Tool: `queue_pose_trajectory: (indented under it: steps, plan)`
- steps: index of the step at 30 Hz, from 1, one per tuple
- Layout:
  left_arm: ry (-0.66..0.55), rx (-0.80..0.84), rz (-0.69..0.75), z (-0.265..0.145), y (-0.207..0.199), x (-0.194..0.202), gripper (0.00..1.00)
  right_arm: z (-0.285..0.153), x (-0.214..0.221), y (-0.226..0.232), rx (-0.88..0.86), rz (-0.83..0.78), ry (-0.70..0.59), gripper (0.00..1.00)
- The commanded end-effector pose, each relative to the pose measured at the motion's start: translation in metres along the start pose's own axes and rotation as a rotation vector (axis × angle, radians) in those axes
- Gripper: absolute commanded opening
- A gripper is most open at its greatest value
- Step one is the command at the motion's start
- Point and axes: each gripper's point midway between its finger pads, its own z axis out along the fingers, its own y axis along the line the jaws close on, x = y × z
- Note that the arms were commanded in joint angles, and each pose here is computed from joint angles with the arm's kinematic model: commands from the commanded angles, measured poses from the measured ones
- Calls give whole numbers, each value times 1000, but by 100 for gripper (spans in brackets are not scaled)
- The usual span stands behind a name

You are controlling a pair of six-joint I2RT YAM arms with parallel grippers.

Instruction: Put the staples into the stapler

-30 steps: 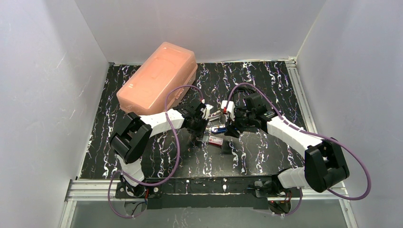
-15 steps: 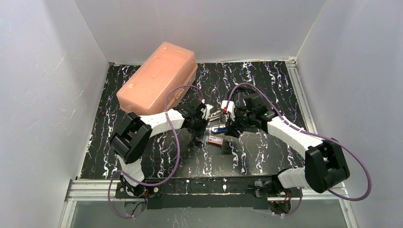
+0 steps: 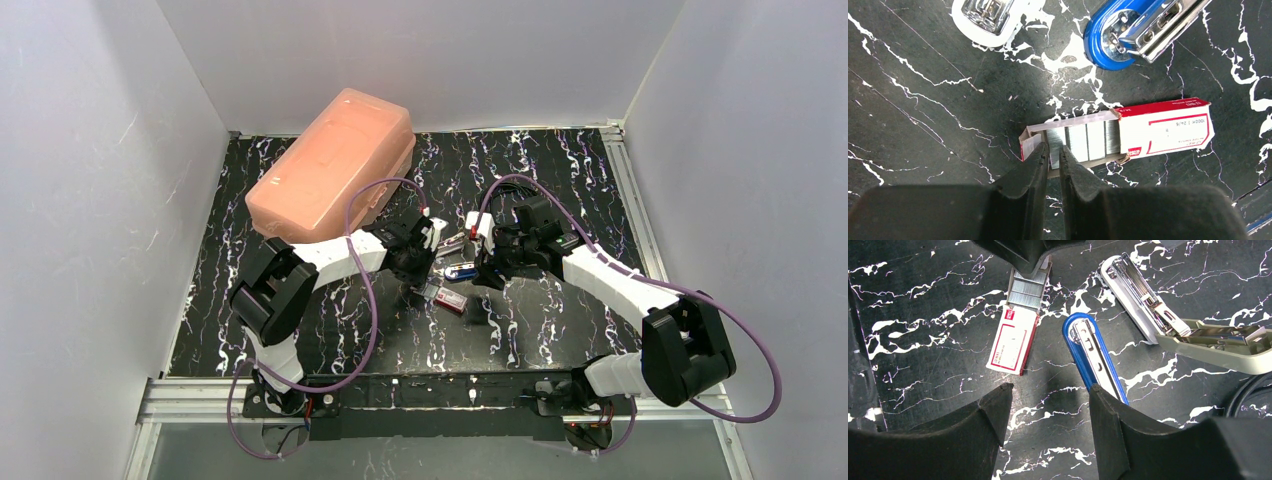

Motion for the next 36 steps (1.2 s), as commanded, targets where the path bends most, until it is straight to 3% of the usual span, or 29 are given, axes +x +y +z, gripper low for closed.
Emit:
queue_pose_trajectory:
  steps: [1, 13, 26, 36]
  plan:
    - [-12, -28, 15, -13, 7, 1, 13, -4, -3, 0, 3, -11, -10, 66]
    - [-2, -6, 10, -13, 3, 1, 27, -4, -2, 0, 1, -7, -7, 66]
    - [2, -22, 30, -10, 7, 3, 18, -3, -1, 1, -3, -9, -7, 66]
    - [8, -47, 45, -7, 13, 5, 19, -3, 0, 1, -6, -6, -4, 66]
